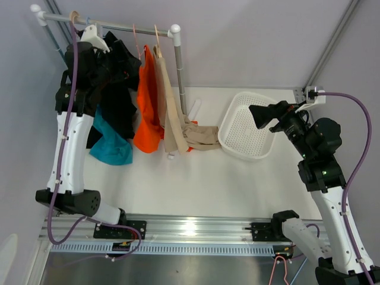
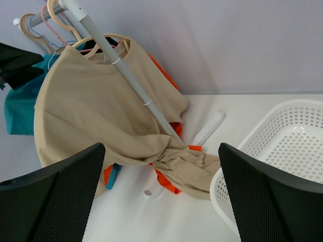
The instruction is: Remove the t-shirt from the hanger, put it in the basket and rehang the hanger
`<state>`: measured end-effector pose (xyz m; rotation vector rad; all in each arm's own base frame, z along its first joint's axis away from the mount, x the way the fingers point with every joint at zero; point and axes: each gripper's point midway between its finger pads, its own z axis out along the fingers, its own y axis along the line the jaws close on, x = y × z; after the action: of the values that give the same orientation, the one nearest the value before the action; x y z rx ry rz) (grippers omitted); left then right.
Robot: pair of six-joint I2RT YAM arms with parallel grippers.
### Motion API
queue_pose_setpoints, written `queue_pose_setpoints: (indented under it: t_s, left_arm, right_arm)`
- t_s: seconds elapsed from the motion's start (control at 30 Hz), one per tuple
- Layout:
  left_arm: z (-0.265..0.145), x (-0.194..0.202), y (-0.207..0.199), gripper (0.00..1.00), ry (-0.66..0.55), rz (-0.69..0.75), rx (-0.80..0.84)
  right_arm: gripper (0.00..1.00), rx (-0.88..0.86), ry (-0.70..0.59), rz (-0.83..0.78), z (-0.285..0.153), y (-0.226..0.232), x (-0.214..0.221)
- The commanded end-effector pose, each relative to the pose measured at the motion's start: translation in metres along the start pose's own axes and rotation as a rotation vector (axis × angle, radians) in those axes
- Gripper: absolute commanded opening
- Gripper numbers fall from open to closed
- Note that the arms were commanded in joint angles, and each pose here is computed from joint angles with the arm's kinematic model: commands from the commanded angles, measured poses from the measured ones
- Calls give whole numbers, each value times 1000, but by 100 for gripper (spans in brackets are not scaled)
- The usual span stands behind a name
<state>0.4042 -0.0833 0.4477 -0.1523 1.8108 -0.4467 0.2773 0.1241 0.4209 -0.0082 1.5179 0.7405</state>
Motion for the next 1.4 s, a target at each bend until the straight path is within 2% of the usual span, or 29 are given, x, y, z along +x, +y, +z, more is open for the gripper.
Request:
queue_pose_setpoints:
  t_s: [0.0, 0.17, 0.37, 0.47, 0.57, 0.6, 0.7, 0.77, 1.0, 1.07, 1.1, 1.23, 1.33, 1.37]
  left_arm:
    - [7, -30, -2, 91, -79, 53, -20]
    - [37, -25, -8, 91, -44, 64, 6]
    - [55, -31, -15, 91, -81, 110, 2]
    - [65, -34, -6, 82, -102, 126, -56]
    - [73, -42, -7, 51, -139, 160, -67]
    - [75, -43, -7, 38, -147, 164, -71]
    - [81, -44, -7, 18, -162, 179, -77]
    - [83, -45, -9, 15, -167, 199, -69]
    - [104, -40, -7, 16, -150, 216, -72]
    - [108, -39, -6, 10, -154, 217, -84]
    - [108, -40, -6, 1, -159, 220, -87]
    - [94, -60, -12, 1, -214, 232, -87]
    - [72, -80, -14, 1, -285, 221, -113]
    - [50, -100, -20, 1, -350, 214, -108]
  right_arm:
    - [99, 4, -37, 3, 1, -2, -5]
    - [99, -7, -33, -6, 2, 0, -4]
    - [99, 0, -25, -7, 4, -3, -1]
    - [99, -4, -26, -8, 5, -3, -1]
    - [100, -4, -26, -8, 5, -3, -1]
    - [99, -2, -23, -8, 5, -3, 0]
    - [99, 0, -25, -7, 5, -4, 0]
    - [99, 4, -25, -8, 5, -4, 0]
    - [99, -1, -24, -7, 4, -3, -1]
    - [99, 0, -23, -8, 4, -3, 0]
    - [99, 0, -25, -9, 4, -3, -1]
    - [99, -2, -25, -10, 4, -3, -1]
    - [100, -4, -19, -9, 5, -3, 0]
    - [99, -9, -17, -9, 5, -2, 1]
